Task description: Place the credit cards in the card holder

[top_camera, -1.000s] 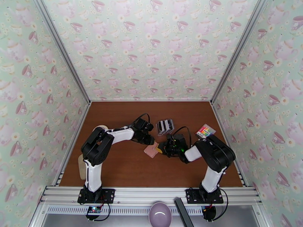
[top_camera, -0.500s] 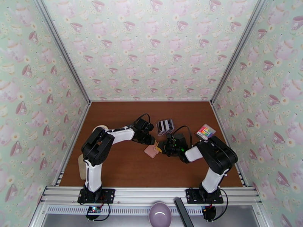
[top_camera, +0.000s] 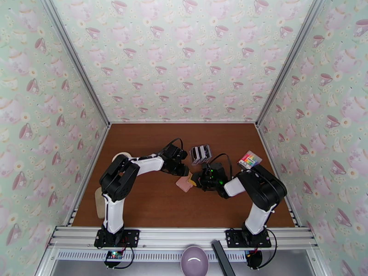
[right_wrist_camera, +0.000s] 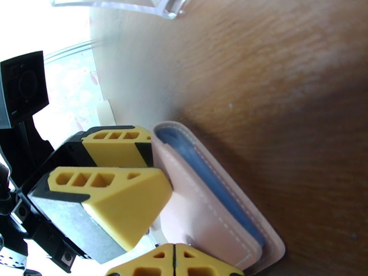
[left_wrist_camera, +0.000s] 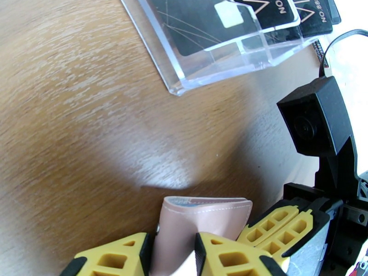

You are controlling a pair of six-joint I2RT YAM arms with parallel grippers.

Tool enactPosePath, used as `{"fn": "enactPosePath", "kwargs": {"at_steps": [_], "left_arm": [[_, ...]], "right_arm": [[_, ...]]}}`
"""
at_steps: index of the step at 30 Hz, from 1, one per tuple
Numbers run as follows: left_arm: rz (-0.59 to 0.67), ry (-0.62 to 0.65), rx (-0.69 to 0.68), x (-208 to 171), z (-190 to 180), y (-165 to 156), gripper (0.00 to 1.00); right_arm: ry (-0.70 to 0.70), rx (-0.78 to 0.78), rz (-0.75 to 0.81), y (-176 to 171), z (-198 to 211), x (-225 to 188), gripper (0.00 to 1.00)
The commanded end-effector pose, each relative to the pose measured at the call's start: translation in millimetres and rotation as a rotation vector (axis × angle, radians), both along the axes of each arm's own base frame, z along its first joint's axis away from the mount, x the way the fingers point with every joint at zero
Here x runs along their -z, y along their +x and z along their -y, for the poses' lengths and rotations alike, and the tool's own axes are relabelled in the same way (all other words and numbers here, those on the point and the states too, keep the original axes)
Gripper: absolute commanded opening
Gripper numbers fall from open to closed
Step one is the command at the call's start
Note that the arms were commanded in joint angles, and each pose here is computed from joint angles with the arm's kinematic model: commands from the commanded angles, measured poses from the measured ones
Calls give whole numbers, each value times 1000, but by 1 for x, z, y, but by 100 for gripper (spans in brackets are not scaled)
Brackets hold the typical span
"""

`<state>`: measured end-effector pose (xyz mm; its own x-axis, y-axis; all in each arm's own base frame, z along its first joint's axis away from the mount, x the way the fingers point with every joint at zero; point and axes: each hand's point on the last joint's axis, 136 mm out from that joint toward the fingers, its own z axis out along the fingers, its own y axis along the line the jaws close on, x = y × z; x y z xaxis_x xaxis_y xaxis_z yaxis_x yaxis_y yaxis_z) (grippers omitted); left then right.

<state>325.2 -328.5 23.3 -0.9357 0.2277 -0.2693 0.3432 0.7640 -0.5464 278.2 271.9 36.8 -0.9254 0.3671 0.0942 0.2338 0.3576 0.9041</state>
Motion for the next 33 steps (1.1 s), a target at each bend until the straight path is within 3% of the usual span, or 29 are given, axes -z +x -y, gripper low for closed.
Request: {"fn": "enactPosePath", "kwargs": {"at_steps": [1,23,33], "left_arm": [[-39,20,7,18,2,-9,33],[-53,9,-19,20,3,-11,34],[-58,5,-21,21,2,-13,34]], "right_arm": [[7,4,9,3,-5,0,7],[29,1,97,-4,-15,-13,7],[24,11,46,-4,-16,4,5]]}}
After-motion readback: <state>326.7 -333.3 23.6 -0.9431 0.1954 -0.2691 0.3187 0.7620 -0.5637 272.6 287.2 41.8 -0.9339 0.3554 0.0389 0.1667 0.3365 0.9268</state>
